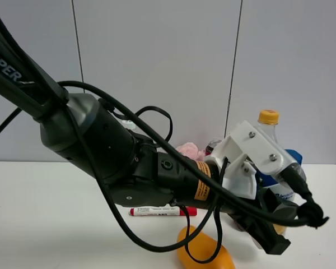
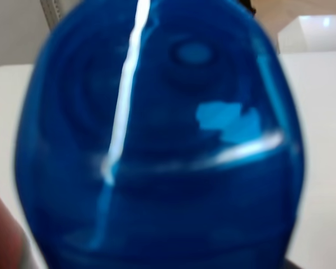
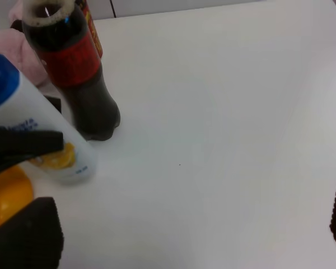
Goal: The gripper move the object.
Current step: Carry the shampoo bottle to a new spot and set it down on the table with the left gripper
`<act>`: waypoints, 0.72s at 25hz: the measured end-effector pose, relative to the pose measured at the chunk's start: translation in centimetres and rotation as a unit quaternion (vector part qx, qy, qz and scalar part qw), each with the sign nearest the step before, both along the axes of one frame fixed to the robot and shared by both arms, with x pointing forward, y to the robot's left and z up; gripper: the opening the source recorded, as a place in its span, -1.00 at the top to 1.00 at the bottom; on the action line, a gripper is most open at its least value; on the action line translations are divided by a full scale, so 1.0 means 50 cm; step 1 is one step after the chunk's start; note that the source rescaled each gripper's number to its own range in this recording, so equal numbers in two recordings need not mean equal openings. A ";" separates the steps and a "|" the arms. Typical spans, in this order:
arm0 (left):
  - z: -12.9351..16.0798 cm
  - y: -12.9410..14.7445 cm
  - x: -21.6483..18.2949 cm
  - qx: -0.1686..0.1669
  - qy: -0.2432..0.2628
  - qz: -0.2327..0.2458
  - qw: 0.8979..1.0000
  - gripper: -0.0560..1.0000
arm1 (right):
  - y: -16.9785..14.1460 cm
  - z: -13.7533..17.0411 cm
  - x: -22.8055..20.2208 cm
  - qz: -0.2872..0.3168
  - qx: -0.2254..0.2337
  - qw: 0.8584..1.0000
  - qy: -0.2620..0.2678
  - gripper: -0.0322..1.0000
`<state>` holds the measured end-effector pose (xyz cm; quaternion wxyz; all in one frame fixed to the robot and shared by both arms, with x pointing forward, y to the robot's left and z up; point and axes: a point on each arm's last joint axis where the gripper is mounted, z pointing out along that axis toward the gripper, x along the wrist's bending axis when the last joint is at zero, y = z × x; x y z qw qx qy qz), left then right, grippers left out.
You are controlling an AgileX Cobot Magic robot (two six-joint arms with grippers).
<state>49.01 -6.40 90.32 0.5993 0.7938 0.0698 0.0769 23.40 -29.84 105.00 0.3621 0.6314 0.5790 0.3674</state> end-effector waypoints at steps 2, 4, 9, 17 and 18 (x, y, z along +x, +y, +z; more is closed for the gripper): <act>-0.023 0.000 0.003 0.018 0.007 0.005 1.000 0.88 | 0.000 0.000 0.000 0.000 0.000 1.000 0.000 -1.00; -0.040 0.000 0.006 0.034 0.011 0.010 0.999 0.88 | 0.000 0.000 0.000 0.000 0.000 1.000 0.000 -1.00; -0.046 0.001 0.009 0.050 0.000 0.011 0.999 0.88 | 0.000 0.000 0.000 0.000 0.000 1.000 0.000 -1.00; -0.047 0.001 0.010 0.051 -0.006 0.009 0.999 0.88 | 0.000 0.000 0.000 0.000 0.000 1.000 0.000 -1.00; -0.047 0.001 0.010 0.051 -0.006 0.009 0.999 0.88 | 0.000 0.000 0.000 0.000 0.000 1.000 0.000 -1.00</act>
